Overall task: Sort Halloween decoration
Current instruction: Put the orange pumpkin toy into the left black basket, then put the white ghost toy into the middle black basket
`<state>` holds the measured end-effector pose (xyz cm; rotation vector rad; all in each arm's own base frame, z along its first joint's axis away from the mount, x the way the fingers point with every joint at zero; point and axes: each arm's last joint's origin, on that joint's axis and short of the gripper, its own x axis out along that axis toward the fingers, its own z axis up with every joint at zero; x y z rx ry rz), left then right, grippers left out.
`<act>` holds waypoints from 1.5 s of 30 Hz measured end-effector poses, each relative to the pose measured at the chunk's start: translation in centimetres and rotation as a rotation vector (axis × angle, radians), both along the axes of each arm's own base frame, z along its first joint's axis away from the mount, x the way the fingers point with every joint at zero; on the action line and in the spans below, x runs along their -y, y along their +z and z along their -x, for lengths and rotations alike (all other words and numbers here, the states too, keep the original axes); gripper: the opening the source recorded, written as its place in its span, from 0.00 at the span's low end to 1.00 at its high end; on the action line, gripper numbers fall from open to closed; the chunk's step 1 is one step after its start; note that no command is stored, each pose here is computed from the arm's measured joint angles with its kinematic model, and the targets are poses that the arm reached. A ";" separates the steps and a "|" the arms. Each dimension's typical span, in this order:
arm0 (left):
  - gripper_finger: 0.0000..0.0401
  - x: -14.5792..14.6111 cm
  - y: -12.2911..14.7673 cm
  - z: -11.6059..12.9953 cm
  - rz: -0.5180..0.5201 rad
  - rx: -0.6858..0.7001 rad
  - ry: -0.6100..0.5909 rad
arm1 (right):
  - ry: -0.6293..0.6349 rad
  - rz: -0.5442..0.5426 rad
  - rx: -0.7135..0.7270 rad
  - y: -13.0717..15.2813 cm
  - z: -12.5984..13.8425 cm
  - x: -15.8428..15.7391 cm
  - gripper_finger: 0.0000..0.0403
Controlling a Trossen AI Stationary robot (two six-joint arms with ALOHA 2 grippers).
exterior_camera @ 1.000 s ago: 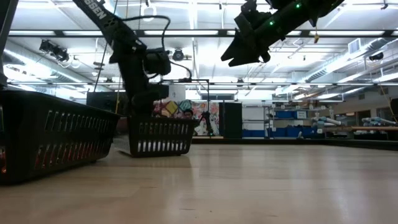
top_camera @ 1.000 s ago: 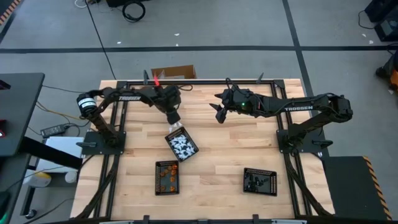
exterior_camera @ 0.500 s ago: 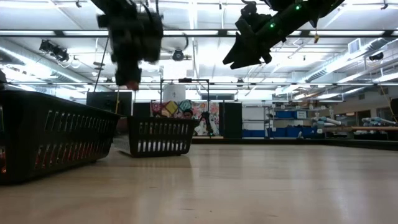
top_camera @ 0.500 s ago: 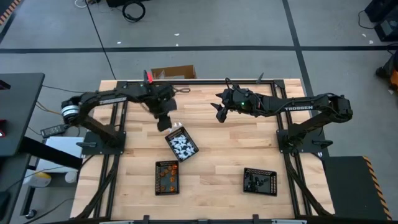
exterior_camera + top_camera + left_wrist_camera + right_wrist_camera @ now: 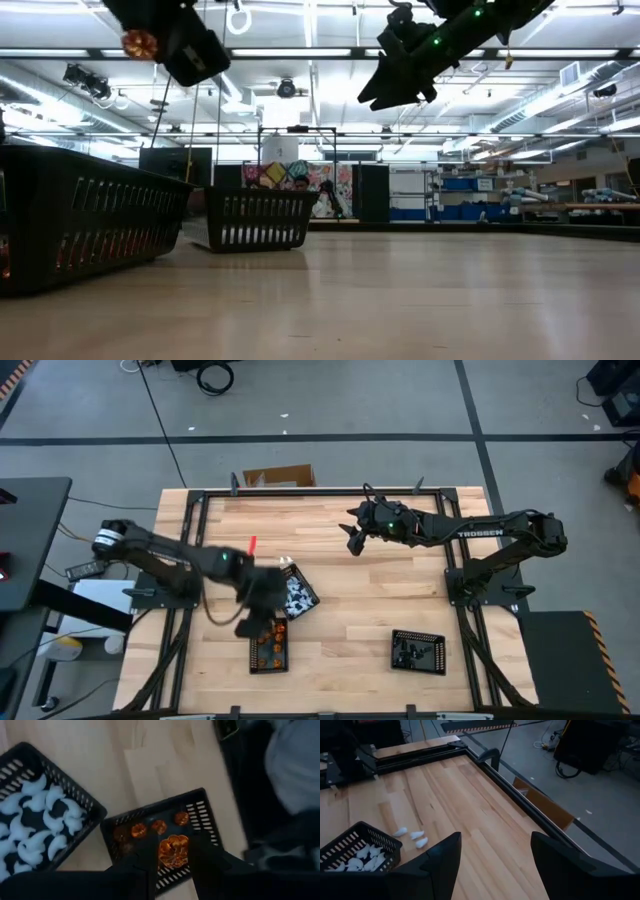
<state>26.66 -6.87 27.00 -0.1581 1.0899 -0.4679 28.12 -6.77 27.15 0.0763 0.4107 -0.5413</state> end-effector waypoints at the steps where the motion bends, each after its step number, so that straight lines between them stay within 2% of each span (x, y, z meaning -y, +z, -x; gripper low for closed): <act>1: 0.25 0.7 -0.4 -0.1 -0.032 -0.003 -0.010 | -0.001 -0.002 0.003 0.0 0.0 0.0 0.61; 3: 0.26 1.9 -1.5 -0.3 -0.114 -0.039 -0.001 | 0.003 -0.002 0.010 0.1 -0.1 -0.1 0.61; 5: 0.26 2.7 -2.7 -0.7 -0.147 -0.079 0.001 | 0.011 -0.003 0.012 0.1 -0.1 -0.2 0.61; 10: 0.32 2.5 -3.4 -1.2 -0.075 -0.135 0.023 | 0.012 -0.003 0.013 0.1 -0.1 -0.2 0.61; 16: 0.49 2.6 -3.2 -1.1 -0.059 -0.137 0.032 | 0.029 -0.012 0.015 0.1 -0.1 -0.3 0.61; 20: 0.57 2.5 -3.2 -1.2 -0.075 -0.118 -0.001 | 0.036 -0.008 0.004 0.1 0.0 -0.3 0.61; 23: 0.57 1.8 -2.6 -0.6 -0.122 -0.095 -0.030 | 0.043 0.010 -0.001 1.0 0.9 -0.5 0.61; 28: 0.50 -0.4 -0.7 1.7 -0.255 0.079 -0.031 | 0.037 0.047 0.029 2.5 3.4 -1.5 0.59; 32: 0.44 -3.7 0.9 4.5 -0.343 0.226 0.037 | -0.014 0.158 0.070 2.4 5.7 -2.0 0.58; 35: 0.41 -6.0 2.5 7.0 -0.416 0.373 0.045 | -0.033 0.241 0.192 2.6 6.8 -1.9 0.58; 37: 0.40 -7.6 4.3 8.1 -0.483 0.545 0.096 | -0.072 0.267 0.290 3.0 7.2 -1.3 0.57; 40: 0.39 -9.9 7.0 9.8 -0.580 0.769 0.233 | -0.134 0.167 0.381 3.8 7.0 0.4 0.56; 42: 0.39 -11.4 8.5 10.9 -0.619 0.878 0.346 | -0.112 0.017 0.417 3.8 5.7 1.6 0.54; 45: 0.39 -13.2 10.3 11.9 -0.559 1.011 0.583 | -0.028 -0.246 0.427 4.2 2.6 3.4 0.52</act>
